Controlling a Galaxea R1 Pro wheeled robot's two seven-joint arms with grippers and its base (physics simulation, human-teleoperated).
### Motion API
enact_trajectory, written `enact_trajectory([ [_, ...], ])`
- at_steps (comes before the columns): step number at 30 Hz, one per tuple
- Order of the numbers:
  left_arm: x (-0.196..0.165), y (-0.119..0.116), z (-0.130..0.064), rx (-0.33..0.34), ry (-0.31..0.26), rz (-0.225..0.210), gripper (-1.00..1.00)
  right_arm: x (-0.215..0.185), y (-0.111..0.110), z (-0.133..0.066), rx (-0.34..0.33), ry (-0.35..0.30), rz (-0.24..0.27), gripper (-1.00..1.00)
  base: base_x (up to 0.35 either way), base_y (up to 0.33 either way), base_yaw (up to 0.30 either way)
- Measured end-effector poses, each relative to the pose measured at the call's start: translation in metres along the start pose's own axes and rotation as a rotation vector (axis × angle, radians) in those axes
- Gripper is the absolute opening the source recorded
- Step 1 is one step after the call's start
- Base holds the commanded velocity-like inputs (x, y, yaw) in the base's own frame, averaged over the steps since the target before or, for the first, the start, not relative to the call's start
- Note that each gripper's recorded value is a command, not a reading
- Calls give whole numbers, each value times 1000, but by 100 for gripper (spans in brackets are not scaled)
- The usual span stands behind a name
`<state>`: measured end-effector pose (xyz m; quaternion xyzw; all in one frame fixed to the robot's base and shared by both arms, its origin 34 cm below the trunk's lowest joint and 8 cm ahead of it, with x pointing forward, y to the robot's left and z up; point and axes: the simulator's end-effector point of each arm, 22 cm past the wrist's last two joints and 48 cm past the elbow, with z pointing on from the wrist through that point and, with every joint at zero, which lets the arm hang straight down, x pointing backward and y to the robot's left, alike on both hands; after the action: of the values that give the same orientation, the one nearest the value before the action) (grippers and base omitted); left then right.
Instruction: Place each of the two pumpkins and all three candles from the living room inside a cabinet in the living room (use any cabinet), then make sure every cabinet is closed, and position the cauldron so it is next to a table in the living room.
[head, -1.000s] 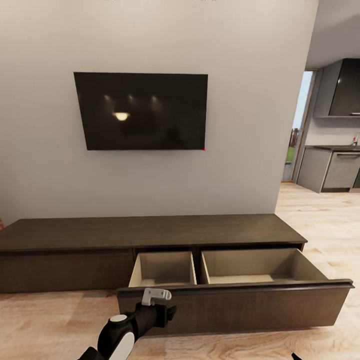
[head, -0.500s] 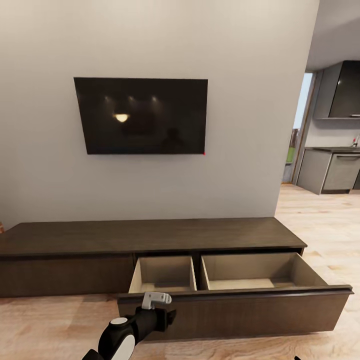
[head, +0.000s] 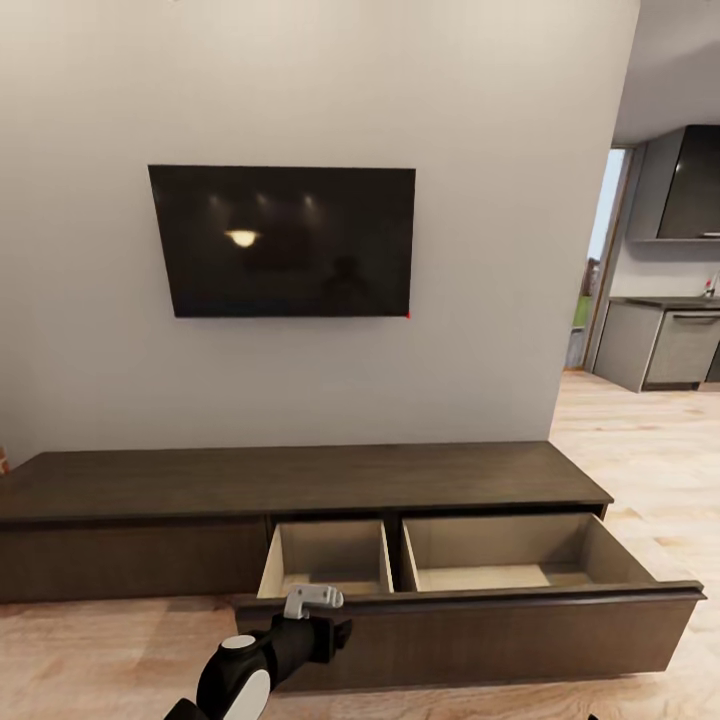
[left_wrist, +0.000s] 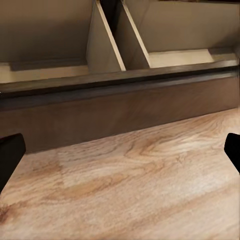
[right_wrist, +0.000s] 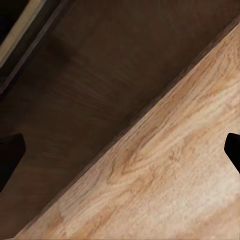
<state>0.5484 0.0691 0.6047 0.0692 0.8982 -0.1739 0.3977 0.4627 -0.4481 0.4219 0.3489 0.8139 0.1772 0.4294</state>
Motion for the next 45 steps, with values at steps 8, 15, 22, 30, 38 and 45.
enact_trajectory([
  [8,-13,-3,-7,-4,5,-1,100,-9,12,-6,0,2,2,100,-12,0,165],
  [15,-24,-5,-14,-5,7,-2,100,-17,23,-12,-1,4,2,100,-44,0,282],
  [22,-36,-8,-21,-6,9,-2,100,-26,33,-18,-2,6,0,100,-6,0,289],
  [30,-49,-11,-29,-7,13,-4,100,-35,44,-25,-2,8,-1,100,0,0,290],
  [38,-61,-14,-37,-8,15,-4,100,-48,56,-32,-7,5,-4,100,-3,0,133],
  [45,-69,-15,-42,-13,23,-5,100,-54,64,-38,-5,9,-2,100,-208,0,6],
])
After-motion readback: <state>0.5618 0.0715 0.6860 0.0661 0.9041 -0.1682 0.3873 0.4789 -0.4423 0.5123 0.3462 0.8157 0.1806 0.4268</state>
